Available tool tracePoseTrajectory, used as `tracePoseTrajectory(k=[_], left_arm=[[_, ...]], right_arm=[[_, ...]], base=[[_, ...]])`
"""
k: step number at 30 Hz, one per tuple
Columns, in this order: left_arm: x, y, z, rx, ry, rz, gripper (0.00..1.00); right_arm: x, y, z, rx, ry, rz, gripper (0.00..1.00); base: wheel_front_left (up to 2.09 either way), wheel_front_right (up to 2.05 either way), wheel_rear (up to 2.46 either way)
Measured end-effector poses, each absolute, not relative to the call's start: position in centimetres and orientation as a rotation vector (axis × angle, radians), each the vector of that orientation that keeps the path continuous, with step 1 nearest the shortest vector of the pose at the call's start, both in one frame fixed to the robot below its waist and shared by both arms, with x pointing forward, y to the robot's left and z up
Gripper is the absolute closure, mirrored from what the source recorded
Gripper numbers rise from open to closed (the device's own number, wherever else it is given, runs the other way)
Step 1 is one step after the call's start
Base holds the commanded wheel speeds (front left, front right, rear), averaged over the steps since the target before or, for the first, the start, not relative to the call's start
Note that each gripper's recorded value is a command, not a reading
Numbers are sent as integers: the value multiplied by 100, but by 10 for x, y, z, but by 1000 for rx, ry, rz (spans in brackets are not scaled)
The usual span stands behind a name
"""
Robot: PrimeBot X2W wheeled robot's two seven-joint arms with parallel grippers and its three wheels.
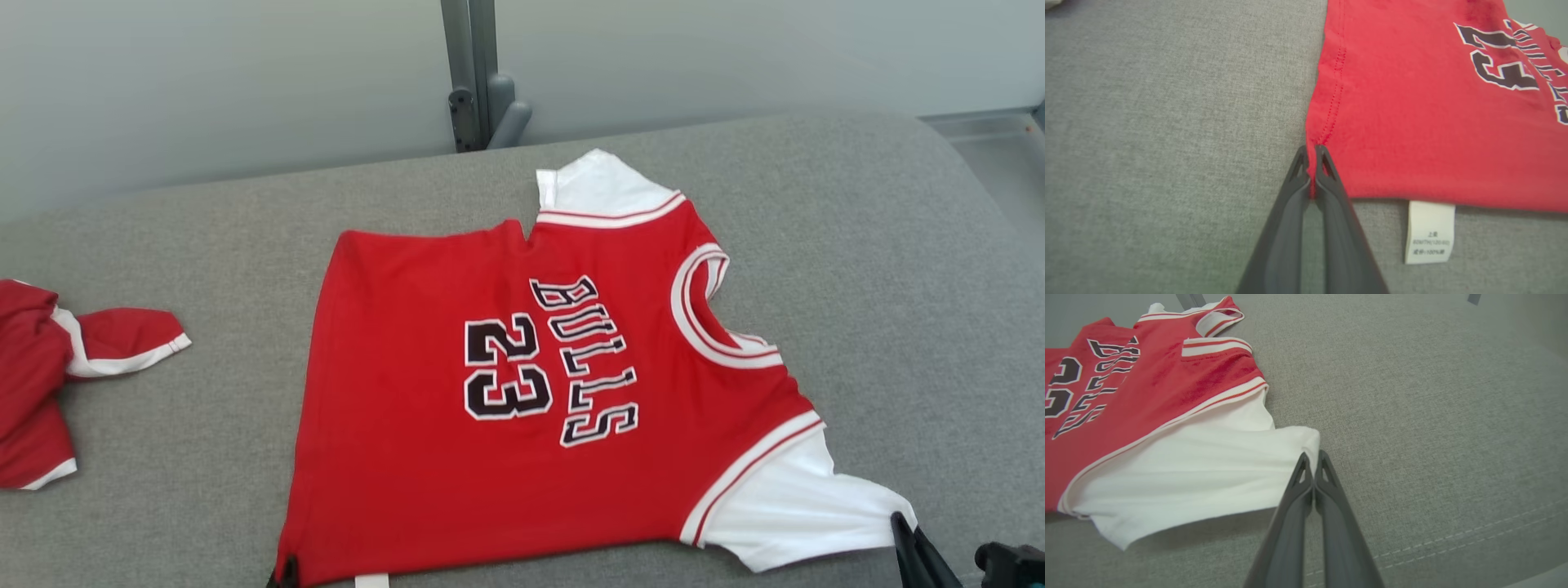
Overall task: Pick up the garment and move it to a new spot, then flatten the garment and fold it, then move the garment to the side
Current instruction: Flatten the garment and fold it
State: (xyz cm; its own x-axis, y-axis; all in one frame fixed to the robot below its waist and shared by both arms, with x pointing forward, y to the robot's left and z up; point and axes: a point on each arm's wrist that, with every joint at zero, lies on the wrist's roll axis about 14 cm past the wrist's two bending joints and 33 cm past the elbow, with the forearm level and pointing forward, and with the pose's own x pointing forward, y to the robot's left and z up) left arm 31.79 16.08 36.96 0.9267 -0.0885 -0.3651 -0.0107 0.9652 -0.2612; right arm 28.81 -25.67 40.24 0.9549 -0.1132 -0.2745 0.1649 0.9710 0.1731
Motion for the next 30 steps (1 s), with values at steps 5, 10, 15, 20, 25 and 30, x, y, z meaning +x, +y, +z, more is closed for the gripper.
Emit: tracePoseTrajectory(k=[5,10,15,20,25,30], left_arm=[[293,165,371,-279,376,-25,100],[292,170,391,-285,302,-12,100],[305,169,414,-286,221,-29,100],[335,156,440,-286,140,-77,100],[361,143,444,-273,138,-121,100],[392,143,448,-256,129,-127,100]], right_arm=[[276,-259,407,206,243,-157,100],[289,-256,430,205,162,-138,100],[311,-247,461,218,57,-101,100],[342,-235,494,224,-41,-52,100],[372,-234,496,202,-40,-41,100],[409,-226,504,171,-52,-9,100]], base=[[0,0,0],[0,0,0],[0,0,0],[0,0,0],[0,0,0],[0,0,0]])
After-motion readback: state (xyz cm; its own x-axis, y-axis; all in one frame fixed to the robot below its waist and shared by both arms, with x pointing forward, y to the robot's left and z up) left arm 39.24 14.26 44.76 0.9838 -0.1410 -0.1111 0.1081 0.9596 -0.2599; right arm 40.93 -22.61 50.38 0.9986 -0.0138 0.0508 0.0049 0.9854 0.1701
